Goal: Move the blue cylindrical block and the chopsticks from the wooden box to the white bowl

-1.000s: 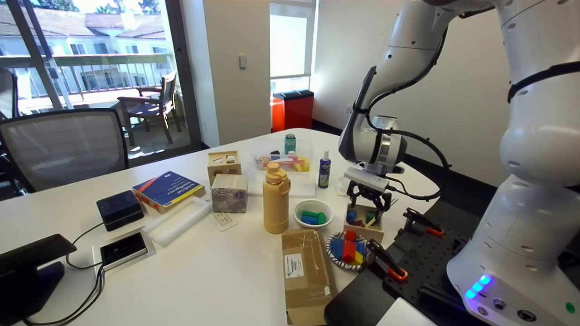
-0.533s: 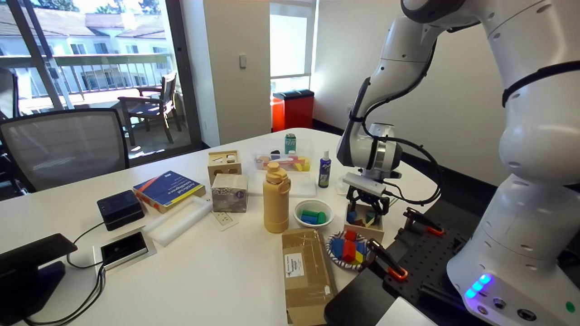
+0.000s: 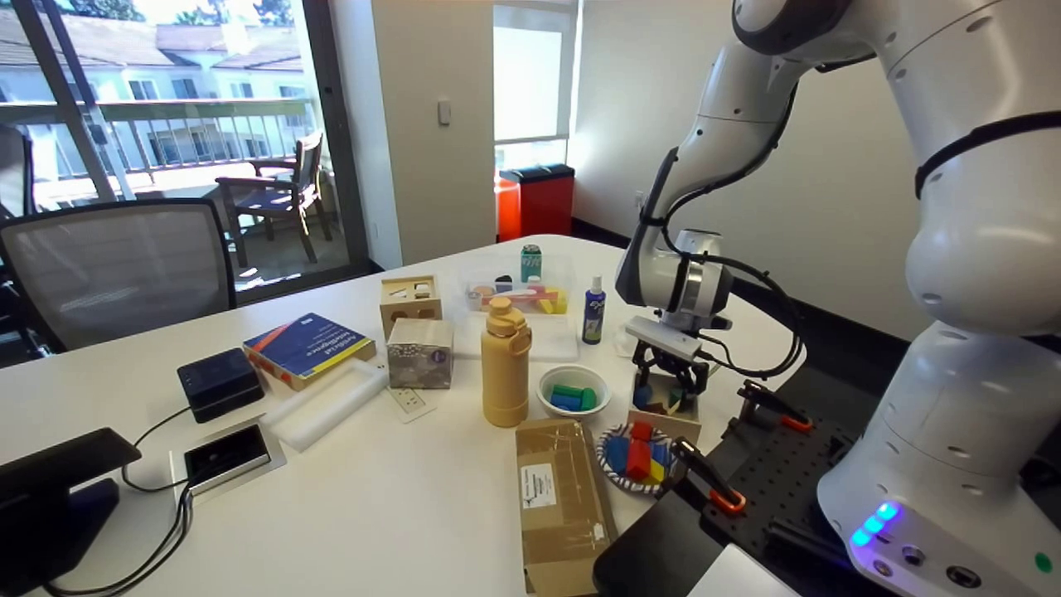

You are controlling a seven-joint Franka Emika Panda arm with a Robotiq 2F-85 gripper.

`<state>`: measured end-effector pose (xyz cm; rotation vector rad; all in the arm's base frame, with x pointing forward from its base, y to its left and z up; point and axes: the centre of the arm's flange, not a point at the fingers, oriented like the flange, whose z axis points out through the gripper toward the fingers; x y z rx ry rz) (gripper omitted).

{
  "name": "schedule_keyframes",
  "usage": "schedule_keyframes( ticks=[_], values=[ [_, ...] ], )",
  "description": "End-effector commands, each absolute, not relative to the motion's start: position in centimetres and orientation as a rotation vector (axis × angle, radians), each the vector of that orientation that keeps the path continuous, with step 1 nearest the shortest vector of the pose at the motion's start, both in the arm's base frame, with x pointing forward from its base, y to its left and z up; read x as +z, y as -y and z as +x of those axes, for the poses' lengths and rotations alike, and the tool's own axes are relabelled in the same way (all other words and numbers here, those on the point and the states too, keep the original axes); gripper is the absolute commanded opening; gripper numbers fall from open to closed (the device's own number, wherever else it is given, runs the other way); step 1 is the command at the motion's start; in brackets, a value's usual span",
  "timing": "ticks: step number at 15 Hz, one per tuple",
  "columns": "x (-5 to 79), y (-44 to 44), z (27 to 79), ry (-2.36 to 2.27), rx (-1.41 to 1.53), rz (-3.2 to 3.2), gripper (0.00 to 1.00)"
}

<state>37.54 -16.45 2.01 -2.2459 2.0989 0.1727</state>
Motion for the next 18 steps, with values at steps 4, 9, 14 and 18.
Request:
schedule_keyframes(
  ticks=[4,9,14,18],
  values=[
    [1.8,16.0,38.0,-2.095,0.087,-2.211,1.0],
    [-0.5,15.1,36.3,-2.113,0.156,-2.19,1.0],
    [-1.2,15.2,35.4,-2.14,0.158,-2.175,1.0],
    [0.2,15.8,35.6,-2.152,0.136,-2.165,1.0]
  ],
)
